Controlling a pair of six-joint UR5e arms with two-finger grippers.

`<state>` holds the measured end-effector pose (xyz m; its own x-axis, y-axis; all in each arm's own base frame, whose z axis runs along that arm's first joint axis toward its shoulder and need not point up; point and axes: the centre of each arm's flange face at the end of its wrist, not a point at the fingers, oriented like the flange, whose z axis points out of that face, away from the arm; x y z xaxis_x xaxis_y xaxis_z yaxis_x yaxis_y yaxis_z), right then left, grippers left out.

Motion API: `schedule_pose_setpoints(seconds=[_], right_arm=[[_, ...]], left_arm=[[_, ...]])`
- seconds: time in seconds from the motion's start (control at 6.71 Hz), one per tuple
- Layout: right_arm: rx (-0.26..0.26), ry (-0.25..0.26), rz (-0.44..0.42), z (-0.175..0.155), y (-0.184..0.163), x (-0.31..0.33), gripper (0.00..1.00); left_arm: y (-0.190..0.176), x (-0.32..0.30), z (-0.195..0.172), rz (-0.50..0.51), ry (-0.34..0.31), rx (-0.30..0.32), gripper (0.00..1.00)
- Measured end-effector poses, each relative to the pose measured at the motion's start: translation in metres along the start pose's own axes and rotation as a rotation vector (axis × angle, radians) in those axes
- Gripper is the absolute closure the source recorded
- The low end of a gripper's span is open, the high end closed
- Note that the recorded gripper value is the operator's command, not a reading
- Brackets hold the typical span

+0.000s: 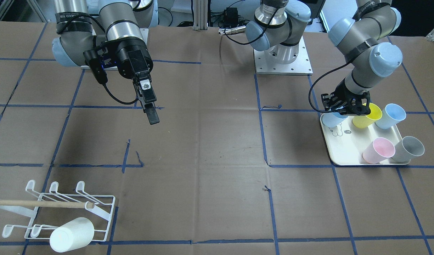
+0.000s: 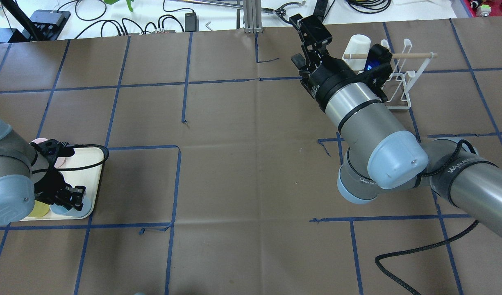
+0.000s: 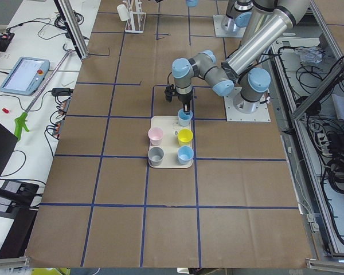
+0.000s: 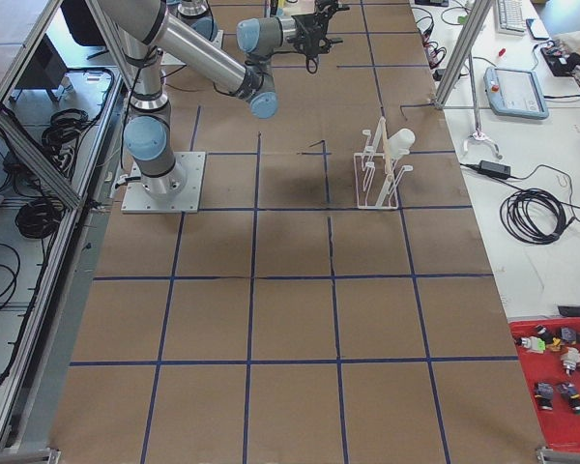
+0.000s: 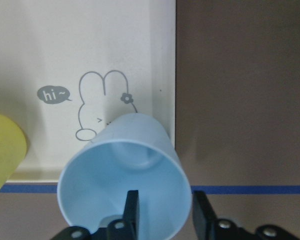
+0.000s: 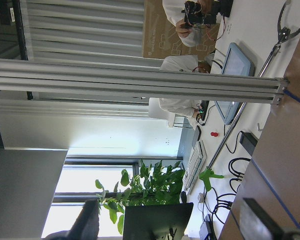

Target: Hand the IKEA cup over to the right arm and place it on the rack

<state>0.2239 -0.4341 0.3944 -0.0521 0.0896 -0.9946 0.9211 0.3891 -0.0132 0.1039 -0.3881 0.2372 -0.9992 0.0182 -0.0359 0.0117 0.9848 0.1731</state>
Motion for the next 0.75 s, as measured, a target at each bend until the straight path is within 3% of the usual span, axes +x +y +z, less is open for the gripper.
schedule_pose_setpoints(seconds=[0.3,0.75], right_arm=[[0.006,0.006,0.052,0.0,0.0,0.001,0.0],[0.007,0.014,0.058,0.002,-0.001,0.003,0.0]], left_arm=[[-0.011,-0.011,-0.031,-0.003,-0.03,0.044,1.0],[-0.045,-0.044,-0.155,0.012,-0.02,0.04,1.0]])
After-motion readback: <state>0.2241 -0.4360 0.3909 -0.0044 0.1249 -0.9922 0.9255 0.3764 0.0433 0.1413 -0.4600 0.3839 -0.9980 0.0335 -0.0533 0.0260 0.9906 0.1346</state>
